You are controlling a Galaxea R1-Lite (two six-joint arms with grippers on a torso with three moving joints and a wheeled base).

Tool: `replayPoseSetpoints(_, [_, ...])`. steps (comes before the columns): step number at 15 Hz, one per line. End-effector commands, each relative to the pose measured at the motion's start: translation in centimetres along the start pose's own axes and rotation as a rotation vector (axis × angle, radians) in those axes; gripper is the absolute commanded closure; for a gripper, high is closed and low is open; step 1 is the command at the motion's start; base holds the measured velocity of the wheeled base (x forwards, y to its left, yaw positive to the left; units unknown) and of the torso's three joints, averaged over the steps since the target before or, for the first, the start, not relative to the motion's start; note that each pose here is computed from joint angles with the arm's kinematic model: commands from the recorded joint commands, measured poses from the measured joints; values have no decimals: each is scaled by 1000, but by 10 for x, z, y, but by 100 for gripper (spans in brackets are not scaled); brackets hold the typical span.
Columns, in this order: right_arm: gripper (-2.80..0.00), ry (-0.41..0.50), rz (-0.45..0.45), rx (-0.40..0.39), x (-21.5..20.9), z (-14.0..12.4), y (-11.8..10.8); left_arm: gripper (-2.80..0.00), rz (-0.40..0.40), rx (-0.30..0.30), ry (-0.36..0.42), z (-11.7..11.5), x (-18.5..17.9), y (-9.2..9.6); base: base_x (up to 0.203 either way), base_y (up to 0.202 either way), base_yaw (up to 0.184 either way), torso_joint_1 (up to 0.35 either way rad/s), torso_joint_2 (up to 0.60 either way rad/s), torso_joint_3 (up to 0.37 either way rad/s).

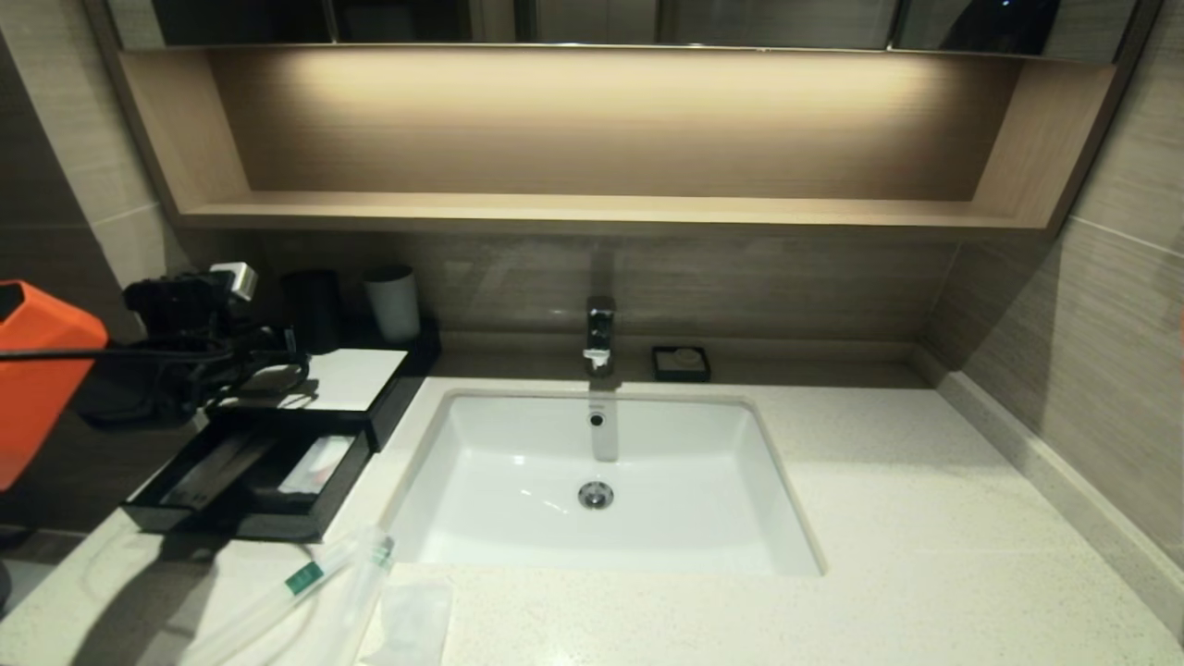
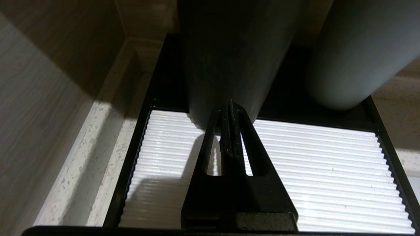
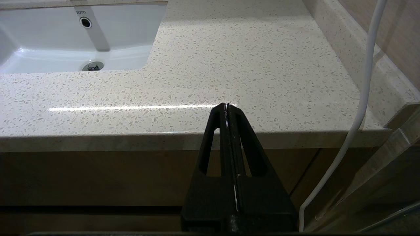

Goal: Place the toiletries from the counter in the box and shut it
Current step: Pick up the bathroom toiletry

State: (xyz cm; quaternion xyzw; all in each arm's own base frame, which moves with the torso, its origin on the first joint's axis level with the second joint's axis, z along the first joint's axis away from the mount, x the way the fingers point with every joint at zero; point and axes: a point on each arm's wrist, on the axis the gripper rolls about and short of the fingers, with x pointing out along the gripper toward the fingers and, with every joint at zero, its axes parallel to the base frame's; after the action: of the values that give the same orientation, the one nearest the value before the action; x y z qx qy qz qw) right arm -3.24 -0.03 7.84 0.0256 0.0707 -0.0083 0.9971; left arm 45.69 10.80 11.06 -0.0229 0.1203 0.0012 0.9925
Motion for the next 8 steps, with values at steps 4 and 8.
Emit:
replayPoseSetpoints(4, [0, 2, 0, 0, 0, 0, 0, 0, -1, 3, -11, 0, 14, 4, 0, 0, 0, 0, 0, 0])
replayPoseSetpoints(8, [0, 3, -1, 0, 0, 0, 0, 0, -2, 1, -4, -4, 20, 5, 0, 0, 0, 0, 0, 0])
